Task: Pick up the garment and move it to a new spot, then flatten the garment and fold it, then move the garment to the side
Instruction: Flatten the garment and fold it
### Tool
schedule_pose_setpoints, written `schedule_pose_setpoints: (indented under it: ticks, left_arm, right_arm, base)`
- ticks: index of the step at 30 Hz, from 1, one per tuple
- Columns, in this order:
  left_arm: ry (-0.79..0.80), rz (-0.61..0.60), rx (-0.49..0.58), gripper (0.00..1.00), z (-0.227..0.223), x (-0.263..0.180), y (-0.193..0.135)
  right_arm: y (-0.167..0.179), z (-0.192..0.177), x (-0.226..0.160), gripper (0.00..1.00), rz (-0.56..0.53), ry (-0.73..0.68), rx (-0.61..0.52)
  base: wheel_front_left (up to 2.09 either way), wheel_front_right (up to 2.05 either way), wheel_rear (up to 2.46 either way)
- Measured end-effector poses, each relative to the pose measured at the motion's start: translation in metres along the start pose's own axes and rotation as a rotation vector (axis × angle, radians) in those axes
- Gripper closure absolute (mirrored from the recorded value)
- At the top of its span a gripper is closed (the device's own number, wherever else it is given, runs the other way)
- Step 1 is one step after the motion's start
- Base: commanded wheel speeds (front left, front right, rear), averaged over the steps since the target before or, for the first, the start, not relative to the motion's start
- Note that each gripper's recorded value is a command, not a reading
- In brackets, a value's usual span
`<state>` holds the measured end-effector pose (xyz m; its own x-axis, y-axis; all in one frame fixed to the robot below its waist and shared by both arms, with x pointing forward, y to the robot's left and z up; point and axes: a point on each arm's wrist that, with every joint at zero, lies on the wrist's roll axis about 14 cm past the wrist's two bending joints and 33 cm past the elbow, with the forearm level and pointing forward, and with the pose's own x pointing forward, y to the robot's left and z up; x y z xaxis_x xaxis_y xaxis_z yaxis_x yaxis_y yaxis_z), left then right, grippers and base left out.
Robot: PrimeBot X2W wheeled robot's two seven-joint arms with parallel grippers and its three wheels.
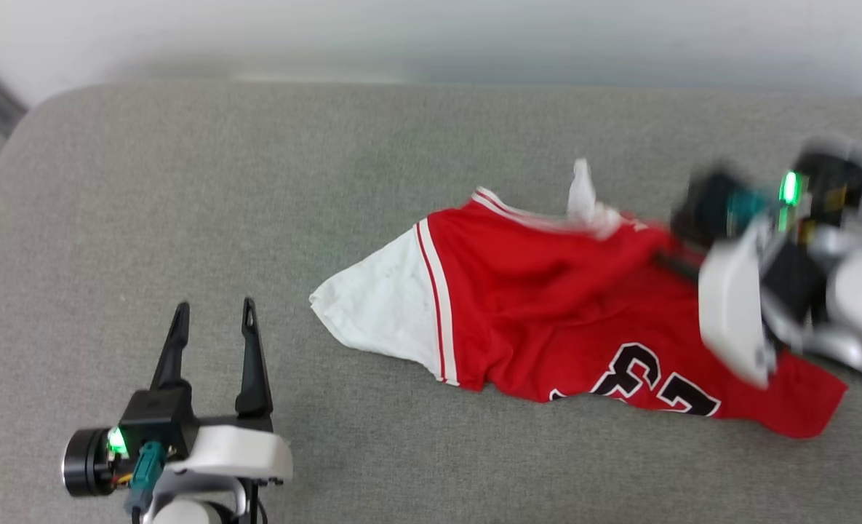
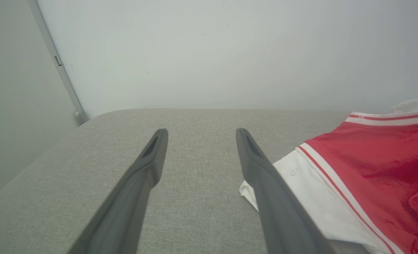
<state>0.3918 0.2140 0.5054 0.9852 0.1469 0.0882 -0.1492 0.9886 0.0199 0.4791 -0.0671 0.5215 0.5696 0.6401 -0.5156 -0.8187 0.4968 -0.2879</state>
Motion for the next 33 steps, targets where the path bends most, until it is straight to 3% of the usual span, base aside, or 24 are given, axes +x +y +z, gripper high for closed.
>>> schedule_pose_setpoints:
  ticks: [4, 8, 13, 19, 20, 26, 33]
  left_arm:
    - [0.002, 0.007, -0.006, 0.00, 0.002, -0.012, 0.002]
    - [0.003, 0.005, -0.011, 0.00, 0.002, -0.017, 0.002]
    - [0.001, -0.011, -0.020, 0.00, 0.003, -0.016, -0.004]
    - [-0.001, -0.025, -0.018, 0.00, 0.003, -0.017, -0.007]
    - [-0.003, -0.027, -0.018, 0.00, 0.004, -0.017, -0.007]
    - [-0.027, -0.041, 0.003, 0.00, 0.012, -0.021, -0.005]
    - [-0.148, -0.140, 0.086, 0.00, 0.050, -0.002, -0.010]
  right_arm:
    - [0.049, -0.044, -0.028, 1.00, 0.084, 0.072, 0.055]
    - [0.092, -0.099, -0.053, 1.00, 0.138, 0.169, 0.198]
    - [0.114, -0.153, -0.068, 1.00, 0.107, 0.250, 0.363]
    - [0.110, -0.173, -0.067, 1.00, 0.018, 0.214, 0.404]
    - [0.106, -0.169, -0.066, 0.00, -0.001, 0.182, 0.411]
    - [0.068, -0.125, -0.075, 0.00, -0.149, -0.065, 0.357]
    - [0.030, -0.075, -0.107, 0.00, -0.340, -0.314, 0.304]
  base:
    - [0.00, 0.00, 0.00]
    - [0.00, 0.00, 0.00]
    - [0.00, 0.00, 0.00]
    - [0.00, 0.00, 0.00]
    - [0.00, 0.00, 0.00]
    - [0.00, 0.00, 0.00]
    - [0.00, 0.00, 0.00]
